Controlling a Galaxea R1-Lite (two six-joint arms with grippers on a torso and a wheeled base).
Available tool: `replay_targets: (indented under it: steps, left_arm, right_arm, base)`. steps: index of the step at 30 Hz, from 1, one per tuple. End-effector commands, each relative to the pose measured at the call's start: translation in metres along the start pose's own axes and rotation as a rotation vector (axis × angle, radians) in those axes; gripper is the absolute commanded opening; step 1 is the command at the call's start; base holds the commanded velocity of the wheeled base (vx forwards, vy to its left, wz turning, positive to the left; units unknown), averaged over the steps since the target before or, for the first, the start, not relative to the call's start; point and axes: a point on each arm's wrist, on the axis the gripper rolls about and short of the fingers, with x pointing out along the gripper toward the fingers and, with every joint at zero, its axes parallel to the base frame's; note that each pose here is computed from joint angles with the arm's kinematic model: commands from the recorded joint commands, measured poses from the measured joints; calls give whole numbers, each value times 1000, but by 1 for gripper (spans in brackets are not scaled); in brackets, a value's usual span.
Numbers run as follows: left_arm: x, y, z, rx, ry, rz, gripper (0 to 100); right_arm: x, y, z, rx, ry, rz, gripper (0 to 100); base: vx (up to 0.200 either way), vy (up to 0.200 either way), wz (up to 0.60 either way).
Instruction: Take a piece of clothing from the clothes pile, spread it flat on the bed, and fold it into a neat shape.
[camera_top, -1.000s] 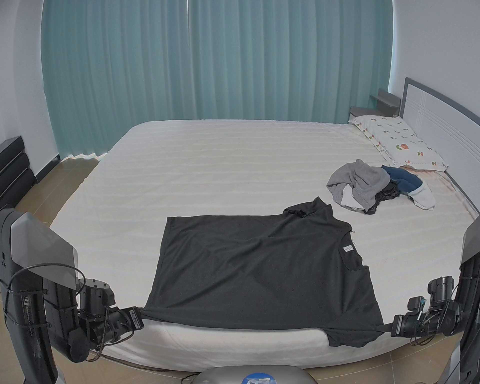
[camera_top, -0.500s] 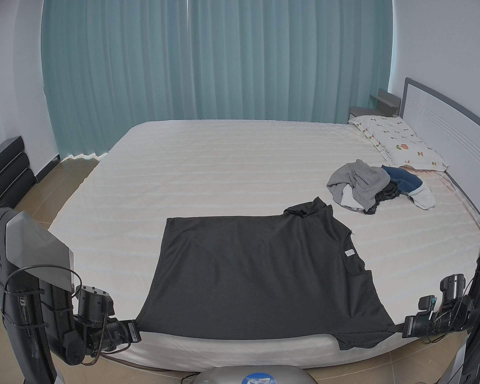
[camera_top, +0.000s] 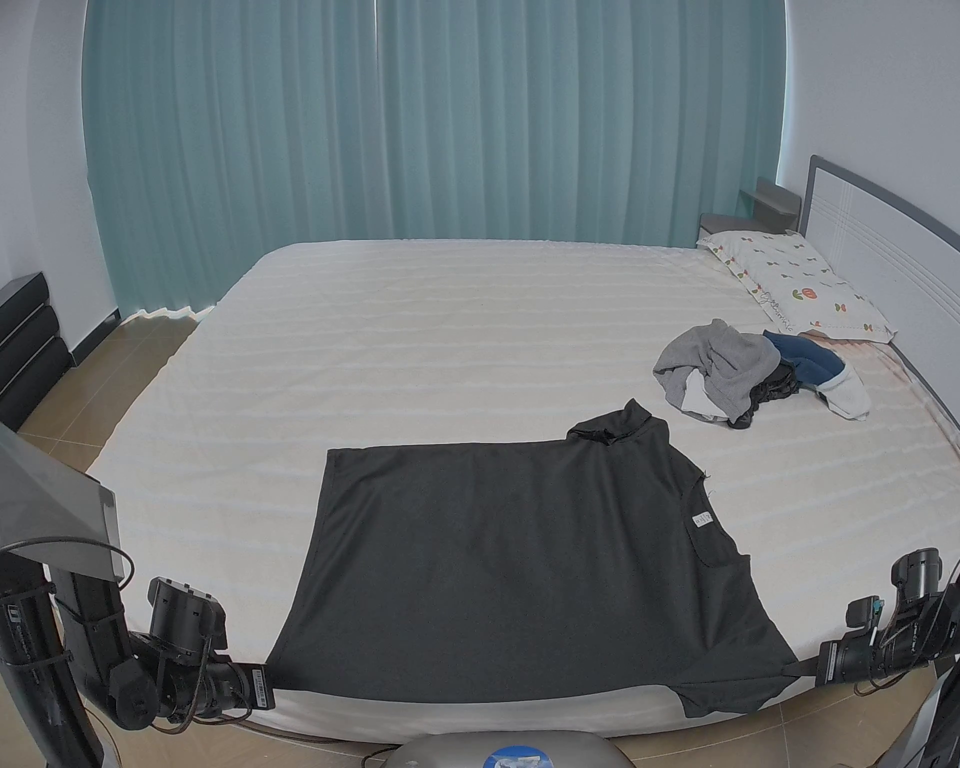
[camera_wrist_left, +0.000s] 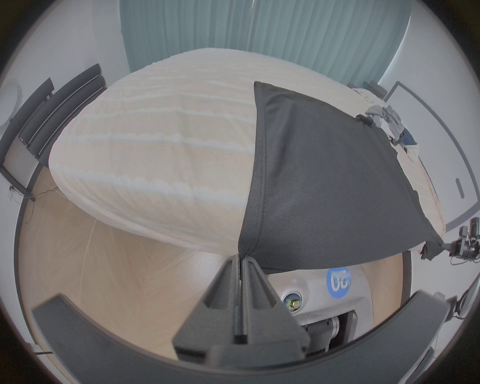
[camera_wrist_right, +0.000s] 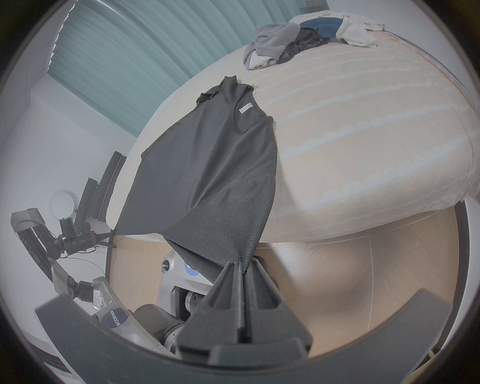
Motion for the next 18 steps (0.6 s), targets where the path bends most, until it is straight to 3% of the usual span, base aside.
replay_targets:
  steps: [1,15,18]
  left_arm:
    - [-14,-3,-3,41,1,-13,0]
    - [-28,2,-14,115,92,15,0]
    - [-29,2,-14,117,92,15,0]
  right_arm:
    - [-7,4,-4,-6,-6,-3,0]
    - [-16,9,-17,35,87,-1,0]
    - [-21,12,-16,21,64,0,0]
  base:
    - [0,0,0]
    - [0,0,0]
    - [0,0,0]
